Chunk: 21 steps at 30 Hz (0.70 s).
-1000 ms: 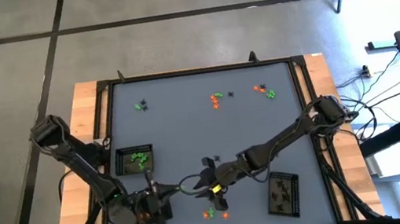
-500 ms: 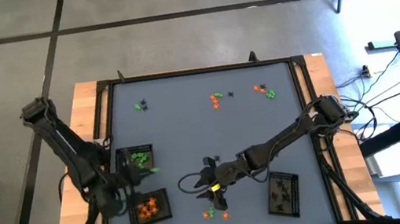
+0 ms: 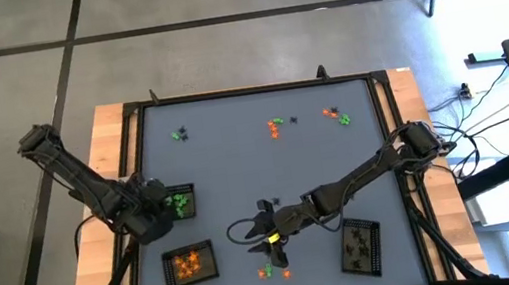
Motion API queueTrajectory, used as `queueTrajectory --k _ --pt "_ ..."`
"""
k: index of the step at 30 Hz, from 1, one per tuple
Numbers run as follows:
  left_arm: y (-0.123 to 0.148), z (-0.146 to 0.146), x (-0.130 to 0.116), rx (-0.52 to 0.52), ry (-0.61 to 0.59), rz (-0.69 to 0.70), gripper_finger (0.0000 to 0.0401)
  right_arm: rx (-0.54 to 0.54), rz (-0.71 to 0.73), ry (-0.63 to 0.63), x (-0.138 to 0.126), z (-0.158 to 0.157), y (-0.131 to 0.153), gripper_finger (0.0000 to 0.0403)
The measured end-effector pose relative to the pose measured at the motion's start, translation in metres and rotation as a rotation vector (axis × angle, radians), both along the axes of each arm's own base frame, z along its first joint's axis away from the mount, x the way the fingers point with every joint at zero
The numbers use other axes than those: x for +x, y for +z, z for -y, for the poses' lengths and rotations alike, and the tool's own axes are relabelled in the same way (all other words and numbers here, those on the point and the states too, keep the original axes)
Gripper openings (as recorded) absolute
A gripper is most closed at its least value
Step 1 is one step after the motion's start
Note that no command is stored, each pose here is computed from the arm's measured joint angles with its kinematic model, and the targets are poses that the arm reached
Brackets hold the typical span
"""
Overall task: Sort Halloween decoration
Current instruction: Put the green skeleton toy into the top black bin, then put the black spider toy into the bottom right black bin
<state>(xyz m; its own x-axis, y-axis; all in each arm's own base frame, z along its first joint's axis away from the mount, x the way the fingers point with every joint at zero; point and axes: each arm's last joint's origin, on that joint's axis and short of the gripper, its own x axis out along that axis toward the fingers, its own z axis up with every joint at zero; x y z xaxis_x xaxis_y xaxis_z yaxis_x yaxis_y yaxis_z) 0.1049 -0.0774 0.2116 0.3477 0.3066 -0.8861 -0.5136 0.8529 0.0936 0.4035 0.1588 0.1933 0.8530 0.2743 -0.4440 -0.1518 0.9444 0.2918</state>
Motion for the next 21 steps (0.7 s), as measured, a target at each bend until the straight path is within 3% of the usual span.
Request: queueTrajectory --k 6,11,16,21 --pt "0.000 -0.001 0.003 0.012 -0.001 0.012 0.0115 -0.038 -0.014 0.016 -0.003 0.001 0.003 0.0177" --pt "0.002 -0.002 0.005 0.069 -0.004 0.077 0.0136 -0.109 -0.054 -0.035 -0.017 0.008 0.026 0.0177" --pt "0.011 0.012 0.016 0.145 -0.133 0.336 0.0131 -0.267 -0.176 -0.156 -0.036 0.013 0.028 0.0177" --pt "0.030 0.037 0.034 0.119 -0.300 0.589 0.0125 -0.279 -0.351 -0.185 -0.047 0.018 0.016 0.0177"
